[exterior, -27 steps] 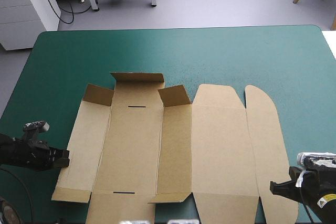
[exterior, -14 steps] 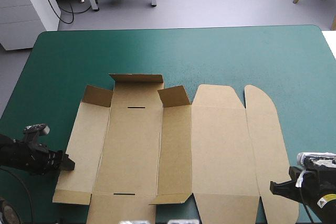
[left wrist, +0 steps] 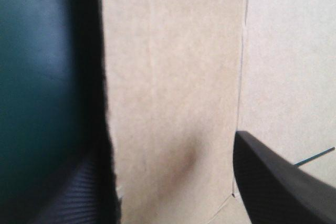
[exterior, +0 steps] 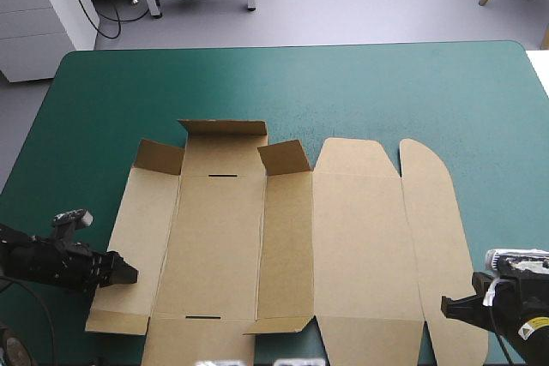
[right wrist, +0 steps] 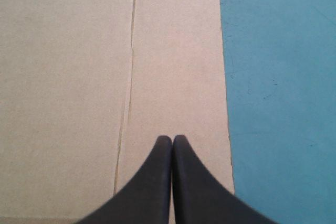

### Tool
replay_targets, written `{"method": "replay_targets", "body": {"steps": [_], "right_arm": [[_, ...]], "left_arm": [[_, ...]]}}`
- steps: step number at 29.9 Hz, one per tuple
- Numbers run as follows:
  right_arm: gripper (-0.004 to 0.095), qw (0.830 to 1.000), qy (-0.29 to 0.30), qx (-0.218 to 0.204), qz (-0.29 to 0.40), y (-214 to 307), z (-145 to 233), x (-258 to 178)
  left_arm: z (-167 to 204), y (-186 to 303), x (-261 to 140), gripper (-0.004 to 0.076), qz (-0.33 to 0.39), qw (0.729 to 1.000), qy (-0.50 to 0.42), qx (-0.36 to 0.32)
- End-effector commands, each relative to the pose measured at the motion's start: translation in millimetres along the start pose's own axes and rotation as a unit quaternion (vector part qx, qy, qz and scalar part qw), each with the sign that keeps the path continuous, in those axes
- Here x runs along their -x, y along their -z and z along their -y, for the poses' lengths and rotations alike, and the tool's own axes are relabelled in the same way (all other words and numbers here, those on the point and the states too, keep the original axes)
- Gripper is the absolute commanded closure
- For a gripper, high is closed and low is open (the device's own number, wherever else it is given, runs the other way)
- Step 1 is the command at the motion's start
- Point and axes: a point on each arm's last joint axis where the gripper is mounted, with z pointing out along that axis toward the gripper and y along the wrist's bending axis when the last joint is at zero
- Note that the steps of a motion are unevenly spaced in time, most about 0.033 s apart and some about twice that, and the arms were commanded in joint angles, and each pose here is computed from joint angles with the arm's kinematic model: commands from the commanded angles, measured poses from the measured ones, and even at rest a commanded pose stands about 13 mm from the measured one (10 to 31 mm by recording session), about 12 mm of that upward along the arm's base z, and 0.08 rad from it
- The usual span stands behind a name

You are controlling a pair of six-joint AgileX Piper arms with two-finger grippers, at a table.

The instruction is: Fold the box

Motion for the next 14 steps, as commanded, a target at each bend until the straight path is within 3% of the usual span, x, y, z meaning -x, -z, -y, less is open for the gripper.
{"method": "replay_targets", "body": {"steps": [1,14], "right_arm": [[0.0927,0.999,0.002,-0.004,0.036,4,0,11],[0.0927,0.999,0.002,-0.004,0.036,4,0,11]], "left_arm": [[17,2,1,0.0252,-0.011,0.999,-0.019,-0.046],[28,-3,3,0.0330,-0.028,0.997,-0.041,-0.058]]}}
